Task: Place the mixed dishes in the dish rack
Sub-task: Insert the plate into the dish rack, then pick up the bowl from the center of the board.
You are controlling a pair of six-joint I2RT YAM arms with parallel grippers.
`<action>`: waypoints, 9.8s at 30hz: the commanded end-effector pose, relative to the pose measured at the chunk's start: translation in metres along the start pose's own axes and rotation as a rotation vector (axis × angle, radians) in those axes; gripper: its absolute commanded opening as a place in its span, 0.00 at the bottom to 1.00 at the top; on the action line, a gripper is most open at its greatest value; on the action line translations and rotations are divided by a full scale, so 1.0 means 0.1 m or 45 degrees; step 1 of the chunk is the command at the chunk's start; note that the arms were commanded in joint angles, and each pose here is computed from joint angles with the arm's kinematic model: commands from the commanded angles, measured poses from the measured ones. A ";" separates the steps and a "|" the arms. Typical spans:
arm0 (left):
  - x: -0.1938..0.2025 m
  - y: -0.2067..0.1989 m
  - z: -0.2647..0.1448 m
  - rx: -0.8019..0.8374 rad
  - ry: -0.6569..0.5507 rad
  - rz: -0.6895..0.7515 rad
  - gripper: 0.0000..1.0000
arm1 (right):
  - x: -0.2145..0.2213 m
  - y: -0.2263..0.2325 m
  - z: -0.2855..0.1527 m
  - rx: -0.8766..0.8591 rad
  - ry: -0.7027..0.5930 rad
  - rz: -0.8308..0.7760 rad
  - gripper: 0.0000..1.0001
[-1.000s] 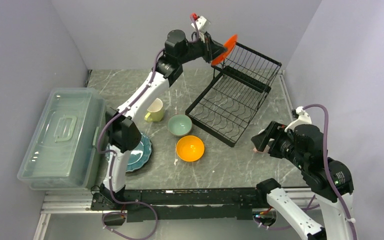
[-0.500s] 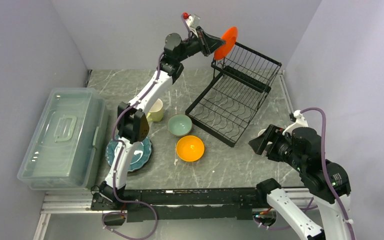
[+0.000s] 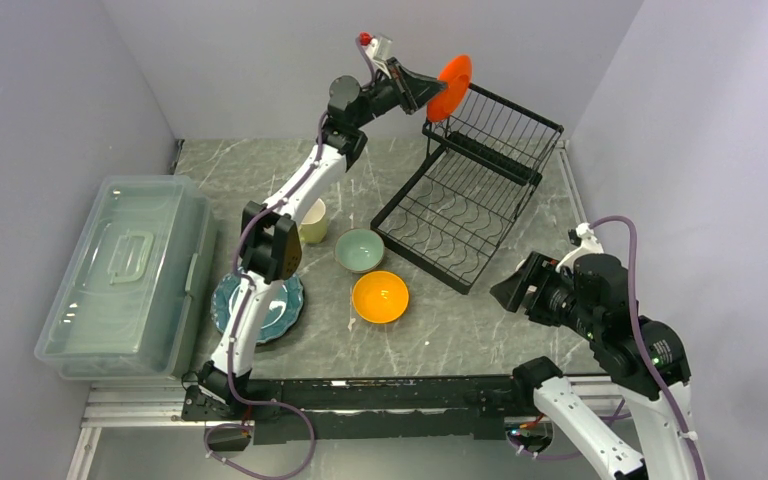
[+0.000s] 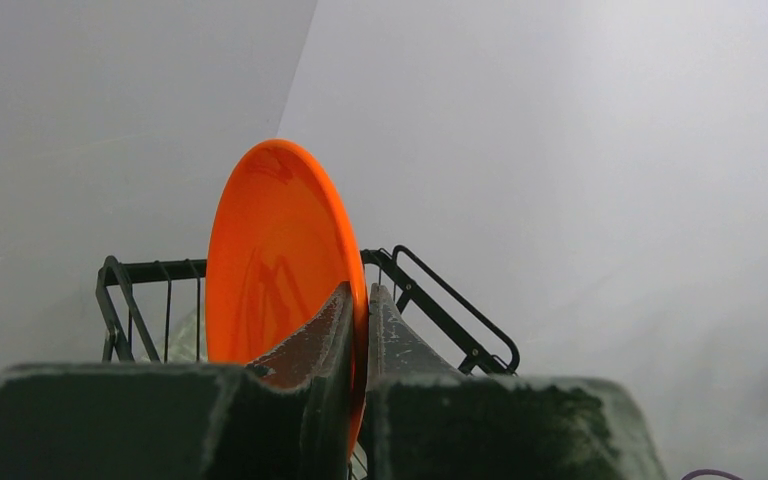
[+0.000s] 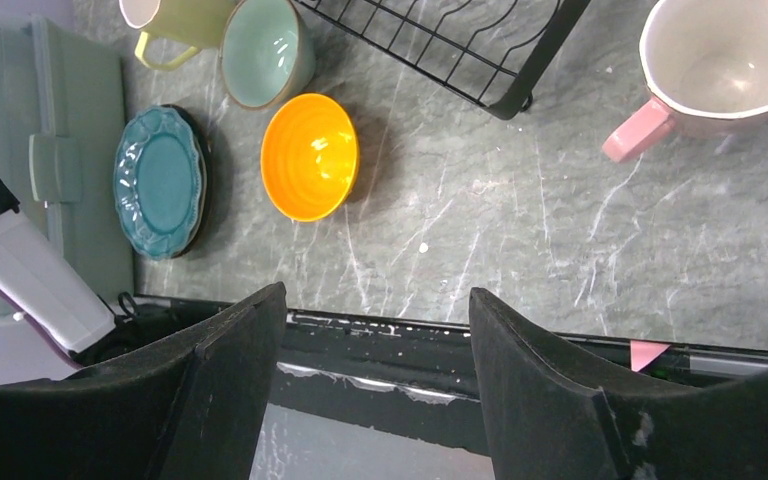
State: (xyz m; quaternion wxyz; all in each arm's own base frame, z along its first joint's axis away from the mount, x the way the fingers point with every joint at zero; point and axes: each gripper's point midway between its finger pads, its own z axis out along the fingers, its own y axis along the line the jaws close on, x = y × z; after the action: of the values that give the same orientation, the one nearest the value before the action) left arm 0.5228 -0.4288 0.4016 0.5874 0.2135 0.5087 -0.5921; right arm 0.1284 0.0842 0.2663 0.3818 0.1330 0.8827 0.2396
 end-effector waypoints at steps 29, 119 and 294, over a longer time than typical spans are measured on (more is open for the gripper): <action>0.32 0.26 0.07 -0.006 -0.054 0.022 0.00 | 0.05 0.10 0.14 -0.099 0.002 0.038 0.70; -0.37 -0.21 -0.20 -0.109 -0.008 0.373 0.74 | -0.08 0.18 0.03 -0.139 -0.061 -0.021 0.76; 1.29 -3.98 -3.66 0.724 1.339 0.786 0.57 | 1.28 1.62 0.61 -1.054 1.223 -0.532 0.00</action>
State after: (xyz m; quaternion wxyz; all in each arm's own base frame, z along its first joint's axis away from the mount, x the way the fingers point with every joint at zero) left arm 0.0147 -0.2657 0.2910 0.3410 0.7343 0.4937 -0.3175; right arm 0.0959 0.2820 0.2074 -0.0154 -0.2972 0.8261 0.4785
